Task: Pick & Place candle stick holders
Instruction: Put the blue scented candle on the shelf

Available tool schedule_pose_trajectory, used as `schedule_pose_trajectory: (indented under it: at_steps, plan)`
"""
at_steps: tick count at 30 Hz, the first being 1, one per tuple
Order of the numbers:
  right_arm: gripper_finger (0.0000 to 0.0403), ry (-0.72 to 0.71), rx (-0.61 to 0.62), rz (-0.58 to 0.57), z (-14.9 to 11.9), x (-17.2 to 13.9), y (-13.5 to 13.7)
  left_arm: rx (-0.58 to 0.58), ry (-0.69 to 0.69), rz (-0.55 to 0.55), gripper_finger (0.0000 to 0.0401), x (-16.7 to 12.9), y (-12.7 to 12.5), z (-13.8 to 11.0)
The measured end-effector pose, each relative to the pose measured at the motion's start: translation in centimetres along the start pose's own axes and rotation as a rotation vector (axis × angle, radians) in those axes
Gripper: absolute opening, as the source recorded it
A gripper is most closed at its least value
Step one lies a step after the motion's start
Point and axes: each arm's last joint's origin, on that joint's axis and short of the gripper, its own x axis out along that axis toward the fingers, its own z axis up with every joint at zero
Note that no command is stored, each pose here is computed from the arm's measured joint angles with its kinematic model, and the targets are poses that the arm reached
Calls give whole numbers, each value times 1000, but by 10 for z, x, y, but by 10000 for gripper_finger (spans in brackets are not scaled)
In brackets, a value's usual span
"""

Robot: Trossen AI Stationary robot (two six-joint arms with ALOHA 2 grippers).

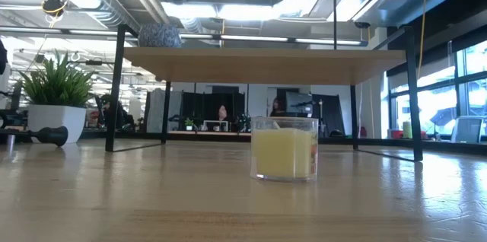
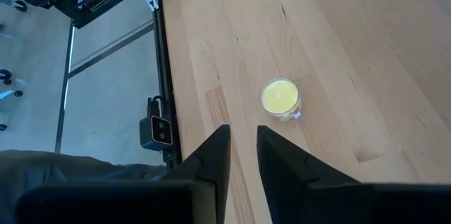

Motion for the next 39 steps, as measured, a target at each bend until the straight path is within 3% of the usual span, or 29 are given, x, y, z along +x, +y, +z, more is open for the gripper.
schedule_pose_trajectory:
  at_steps: [5, 8, 16, 25, 29, 33, 39]
  plan:
    - [73, 0, 0, 0, 0, 0, 0, -52, -62, -218, 72, -10, -15, 3]
    - [73, 4, 0, 3, 0, 0, 0, -17, -35, -267, 55, -7, -32, 1]
    - [73, 7, 0, 3, 0, 0, 0, 58, 17, -251, 4, 8, -79, -6]
    - [73, 9, -1, 2, 0, 0, 0, 82, 32, -197, 2, 18, -121, -19]
    - [73, 8, 5, 2, 0, 0, 0, 74, -41, -102, 2, 23, -123, -15]
    - [73, 6, 26, 4, 0, 0, 0, 34, -79, -7, 2, 36, -107, 0]
    - [73, -15, 117, 21, 2, 0, 2, 109, 87, -85, 1, 69, -75, 10]
